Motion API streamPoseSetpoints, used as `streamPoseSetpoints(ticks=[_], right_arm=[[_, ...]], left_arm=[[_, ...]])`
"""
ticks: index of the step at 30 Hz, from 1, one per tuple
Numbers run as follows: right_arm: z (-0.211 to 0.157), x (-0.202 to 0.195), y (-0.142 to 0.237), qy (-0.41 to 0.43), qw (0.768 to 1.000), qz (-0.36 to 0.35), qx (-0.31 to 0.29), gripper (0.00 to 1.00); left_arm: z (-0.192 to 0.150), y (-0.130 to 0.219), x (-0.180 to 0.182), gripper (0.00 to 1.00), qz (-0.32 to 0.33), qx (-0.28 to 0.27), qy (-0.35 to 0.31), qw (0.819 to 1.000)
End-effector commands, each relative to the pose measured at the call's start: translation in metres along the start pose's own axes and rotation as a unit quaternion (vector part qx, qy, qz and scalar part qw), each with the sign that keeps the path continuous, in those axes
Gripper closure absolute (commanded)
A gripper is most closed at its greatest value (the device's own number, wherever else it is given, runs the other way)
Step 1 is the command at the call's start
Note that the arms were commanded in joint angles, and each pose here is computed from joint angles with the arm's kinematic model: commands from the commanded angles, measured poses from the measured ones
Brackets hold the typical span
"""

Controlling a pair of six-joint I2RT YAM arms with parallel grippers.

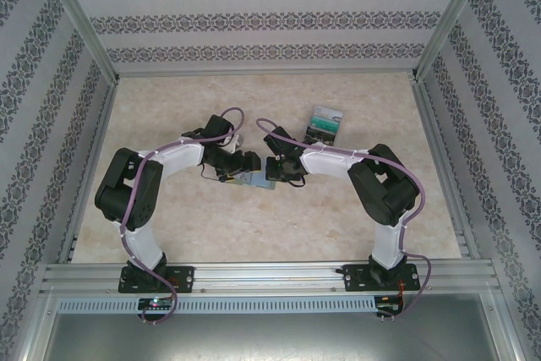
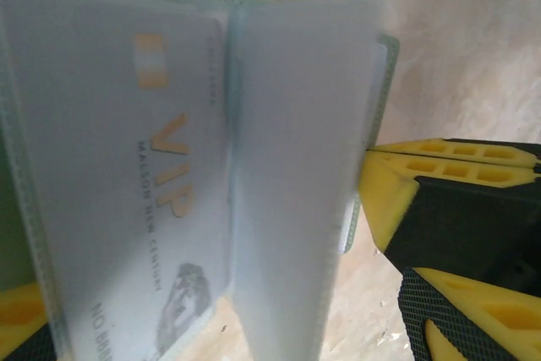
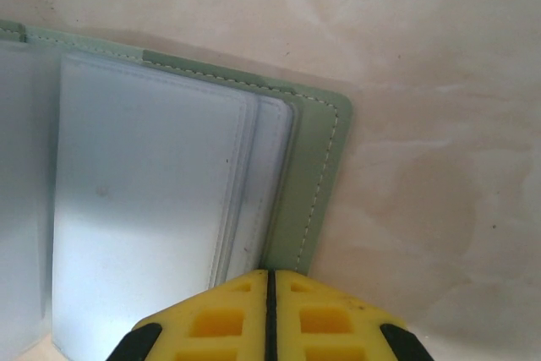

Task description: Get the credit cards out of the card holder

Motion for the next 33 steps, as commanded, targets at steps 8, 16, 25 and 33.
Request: streamPoseSetpoints(ticks=[8, 16, 25, 33], right_arm=[[-0.008, 0.002, -0.01, -0.002, 1.0, -0.001, 0.017, 1.0], [-0.008, 0.003, -0.009, -0.001, 1.0, 0.0, 0.016, 1.0], [-0.009, 0.003, -0.009, -0.001, 1.0, -0.002, 0.016, 1.0], [-0.008, 0.004, -0.011, -0.001, 1.0, -0.001, 0.017, 1.0]], left_arm=[[-0.003, 0.0, -0.004, 0.16, -0.01, 0.002, -0.011, 1.0], [0.003, 0.016, 0.0, 0.12, 0.057, -0.046, -0.016, 0.997], [0.007, 0.023, 0.002, 0.13, 0.083, -0.085, -0.019, 0.993], [0.007, 0.015, -0.004, 0.15, 0.045, -0.061, -0.028, 0.997]])
Point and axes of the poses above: each hand's point on the last joint's axis, 136 mm out from that joint toward the fingers, its own y axis back along the fingers, its own x axis along the line the jaws close on, z = x × y, the point moved 8 cm from there along y, back along the fingers, and after that the axes turned 15 degrees about y, right-handed, at the moved point
